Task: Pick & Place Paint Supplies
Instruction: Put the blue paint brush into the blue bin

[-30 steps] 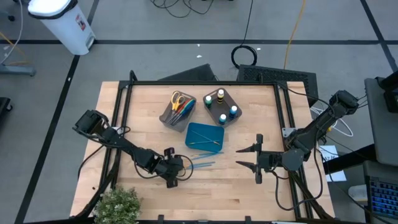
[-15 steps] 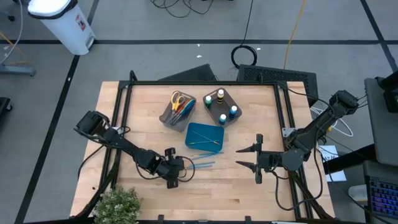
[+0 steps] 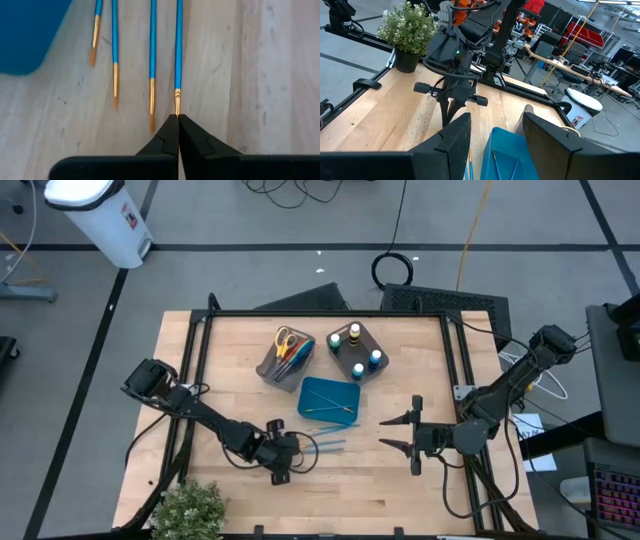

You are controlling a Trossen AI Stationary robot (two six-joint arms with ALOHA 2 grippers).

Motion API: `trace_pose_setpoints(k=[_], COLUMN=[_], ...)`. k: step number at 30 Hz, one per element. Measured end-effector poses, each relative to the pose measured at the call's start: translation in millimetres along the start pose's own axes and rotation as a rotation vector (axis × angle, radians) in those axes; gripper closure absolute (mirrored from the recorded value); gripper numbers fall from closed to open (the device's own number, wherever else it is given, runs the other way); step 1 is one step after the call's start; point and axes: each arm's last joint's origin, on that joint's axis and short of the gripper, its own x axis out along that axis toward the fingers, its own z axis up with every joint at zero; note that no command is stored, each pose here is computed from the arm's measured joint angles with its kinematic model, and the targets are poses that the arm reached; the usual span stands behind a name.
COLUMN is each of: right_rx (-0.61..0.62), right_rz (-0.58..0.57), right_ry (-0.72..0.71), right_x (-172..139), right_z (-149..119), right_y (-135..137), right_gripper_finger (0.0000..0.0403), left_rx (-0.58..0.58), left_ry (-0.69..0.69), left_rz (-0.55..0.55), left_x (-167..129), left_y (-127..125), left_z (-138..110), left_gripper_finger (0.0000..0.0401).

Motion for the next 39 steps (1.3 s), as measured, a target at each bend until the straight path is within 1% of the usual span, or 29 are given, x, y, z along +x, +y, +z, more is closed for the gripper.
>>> trace_pose_setpoints(k=[10,16,21,26,30,33,37,39], right_rx=[0.0,0.0,0.0,0.0,0.001,0.001,0.001,0.001], right_rz=[0.0,0.0,0.0,0.0,0.0,0.0,0.0,0.0], right_ry=[0.0,0.0,0.0,0.0,0.0,0.0,0.0,0.0], right_x=[0,0,0,0,0,0,0,0], right_z=[0,0,0,0,0,0,0,0], right_y=[0,0,0,0,0,0,0,0], right_gripper_finger=[0.0232,0.0232,0.0232,0.0232,0.0232,0.0232,0.0232,0.0232], left_rx=[0.004,0.016,0.045,0.128,0.168,0.188,0.19,0.179], left_ry=[-0.033,-0.042,-0.062,-0.112,-0.134,-0.093,-0.05,-0.057], left_rz=[-0.013,0.006,0.026,0.021,0.035,0.065,0.126,0.134], left_x=[-9,-20,-33,-43,-48,-51,-58,-65], left_y=[-8,-12,-14,-17,-12,-6,5,11], left_z=[19,38,58,76,88,92,94,96], left_gripper_finger=[0.0399,0.04,0.04,0.04,0.04,0.04,0.04,0.04])
